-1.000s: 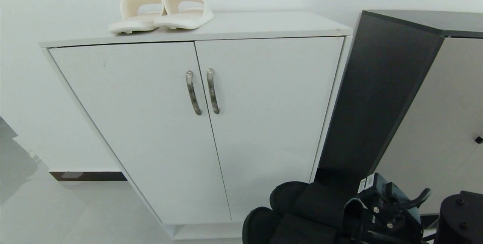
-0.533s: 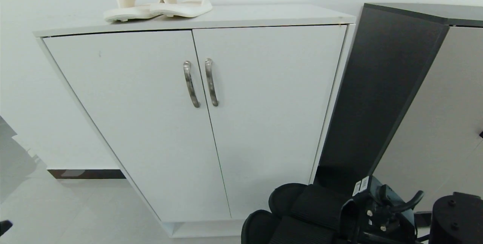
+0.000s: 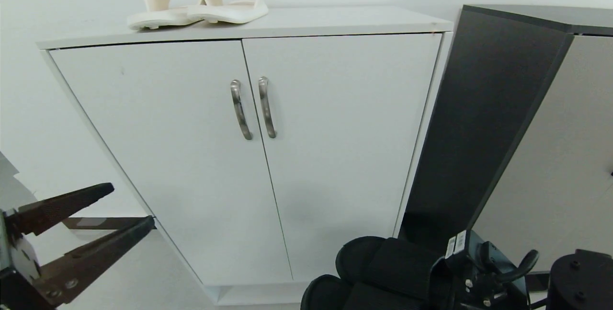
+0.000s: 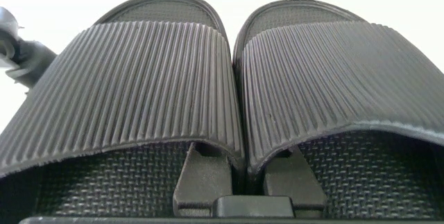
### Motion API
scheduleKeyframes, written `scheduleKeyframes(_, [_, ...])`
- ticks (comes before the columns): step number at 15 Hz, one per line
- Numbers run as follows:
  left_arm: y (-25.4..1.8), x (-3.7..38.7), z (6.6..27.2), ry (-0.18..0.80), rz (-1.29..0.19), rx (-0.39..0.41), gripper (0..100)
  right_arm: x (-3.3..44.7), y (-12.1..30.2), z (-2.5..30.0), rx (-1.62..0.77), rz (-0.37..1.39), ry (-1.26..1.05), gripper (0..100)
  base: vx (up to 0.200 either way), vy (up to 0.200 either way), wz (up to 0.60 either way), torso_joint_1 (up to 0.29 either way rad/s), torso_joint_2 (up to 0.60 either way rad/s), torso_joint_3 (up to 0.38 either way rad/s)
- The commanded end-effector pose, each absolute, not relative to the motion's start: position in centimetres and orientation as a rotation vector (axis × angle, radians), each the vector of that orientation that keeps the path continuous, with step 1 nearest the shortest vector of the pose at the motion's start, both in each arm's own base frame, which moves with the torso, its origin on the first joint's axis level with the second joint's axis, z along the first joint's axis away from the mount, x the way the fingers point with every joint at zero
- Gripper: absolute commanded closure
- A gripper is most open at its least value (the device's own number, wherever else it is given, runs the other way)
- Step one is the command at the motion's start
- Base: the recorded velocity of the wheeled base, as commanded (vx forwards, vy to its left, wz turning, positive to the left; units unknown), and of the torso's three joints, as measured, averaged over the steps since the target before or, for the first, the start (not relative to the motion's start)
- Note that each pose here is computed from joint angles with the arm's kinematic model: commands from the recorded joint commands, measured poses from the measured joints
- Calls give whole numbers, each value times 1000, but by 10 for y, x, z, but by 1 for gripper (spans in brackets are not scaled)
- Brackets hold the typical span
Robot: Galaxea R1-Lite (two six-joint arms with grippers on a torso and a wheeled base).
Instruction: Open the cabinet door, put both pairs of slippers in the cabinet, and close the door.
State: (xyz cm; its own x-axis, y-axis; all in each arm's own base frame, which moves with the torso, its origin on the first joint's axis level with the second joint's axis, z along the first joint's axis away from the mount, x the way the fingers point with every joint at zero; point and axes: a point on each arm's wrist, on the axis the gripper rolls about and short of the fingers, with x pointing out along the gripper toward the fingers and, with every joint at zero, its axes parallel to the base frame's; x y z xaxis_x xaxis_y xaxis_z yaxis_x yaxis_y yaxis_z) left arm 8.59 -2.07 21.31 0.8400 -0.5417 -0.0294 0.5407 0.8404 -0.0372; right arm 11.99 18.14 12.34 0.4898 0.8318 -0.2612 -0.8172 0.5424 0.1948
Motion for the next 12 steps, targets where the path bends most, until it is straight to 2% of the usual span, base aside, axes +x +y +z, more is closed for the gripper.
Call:
scheduleKeyframes(1, [-33, 75, 235, -19, -750, -72, 0, 120, 181, 124, 45, 1003, 341, 100, 0, 0, 0, 0, 0, 0])
scheduleKeyframes(3, [-43, 80, 264, 75, -852, -257, 0, 120, 182, 123, 30, 1004, 338, 100, 0, 0, 0, 0, 0, 0])
scheduleKeyframes(4, [-48, 89, 274, 105, -902, -301, 0, 120, 181, 123, 29, 1005, 338, 100, 0, 0, 0, 0, 0, 0])
scheduleKeyframes(6, [-61, 114, 281, 165, -991, -302, 0, 120, 181, 123, 29, 1005, 336, 100, 0, 0, 0, 0, 0, 0])
scheduleKeyframes(9, [-80, 159, 280, 254, -1024, -309, 0, 119, 181, 122, 28, 1005, 339, 100, 0, 0, 0, 0, 0, 0])
scheduleKeyframes(12, [-95, 198, 268, 254, -1015, -309, 0, 119, 180, 122, 26, 1005, 338, 100, 0, 0, 0, 0, 0, 0])
